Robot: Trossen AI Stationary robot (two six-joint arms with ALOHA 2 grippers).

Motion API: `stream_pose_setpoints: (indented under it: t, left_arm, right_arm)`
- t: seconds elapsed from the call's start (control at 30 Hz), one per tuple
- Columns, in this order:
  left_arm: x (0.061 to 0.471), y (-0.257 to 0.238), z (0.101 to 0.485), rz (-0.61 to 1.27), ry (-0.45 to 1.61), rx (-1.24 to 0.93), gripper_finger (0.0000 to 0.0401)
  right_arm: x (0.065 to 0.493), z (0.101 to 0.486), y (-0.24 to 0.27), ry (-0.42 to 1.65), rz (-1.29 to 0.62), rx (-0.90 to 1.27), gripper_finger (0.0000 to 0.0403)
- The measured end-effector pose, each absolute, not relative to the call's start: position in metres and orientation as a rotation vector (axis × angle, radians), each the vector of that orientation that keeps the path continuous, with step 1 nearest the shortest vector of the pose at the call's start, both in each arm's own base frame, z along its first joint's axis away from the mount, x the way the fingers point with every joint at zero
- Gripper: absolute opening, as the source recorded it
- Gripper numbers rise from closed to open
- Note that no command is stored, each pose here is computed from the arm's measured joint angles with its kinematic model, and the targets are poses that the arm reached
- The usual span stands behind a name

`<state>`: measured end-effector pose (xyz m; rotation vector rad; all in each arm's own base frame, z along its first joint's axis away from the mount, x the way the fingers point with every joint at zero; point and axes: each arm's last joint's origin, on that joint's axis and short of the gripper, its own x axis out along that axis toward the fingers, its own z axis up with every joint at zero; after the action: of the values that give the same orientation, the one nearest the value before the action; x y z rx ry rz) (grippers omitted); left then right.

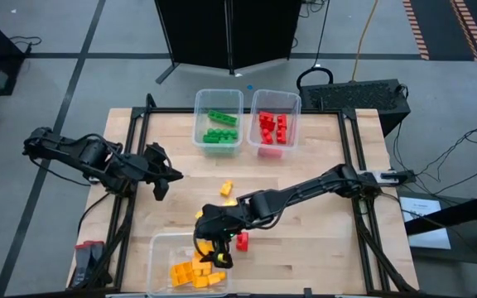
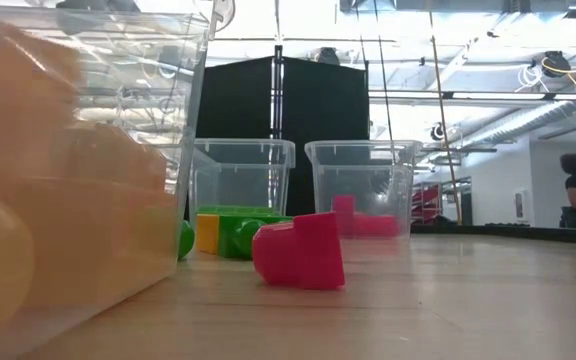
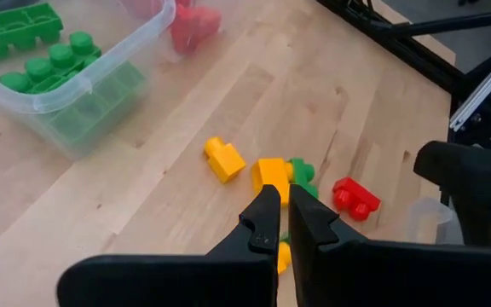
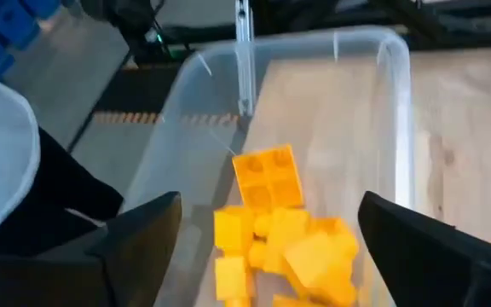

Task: Sort blocks
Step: Put the yellow game piece into the bottom transparent bin

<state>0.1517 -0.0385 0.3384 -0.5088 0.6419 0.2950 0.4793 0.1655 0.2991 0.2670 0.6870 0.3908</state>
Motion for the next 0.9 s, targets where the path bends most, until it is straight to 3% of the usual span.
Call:
stream_pose_setpoints:
  t: [0.27, 0.47, 0.9]
  left_arm:
    - [0.150, -0.038, 0.336, 0.305, 0.668, -0.497, 0.0000]
    - [0.149, -0.037, 0.335, 0.313, 0.683, -0.488, 0.0000]
    - [0.148, -0.036, 0.335, 0.346, 0.668, -0.473, 0.0000]
  right_arm:
    - [0.449, 0.329, 0.108, 0.856, 0.298, 0.134, 0.0316]
    - [0.428, 0.322, 0.061, 1.101, 0.146, -0.174, 0.0313]
    - [0.461, 0.266, 0.022, 1.165, 0.365, -0.548, 0.0313]
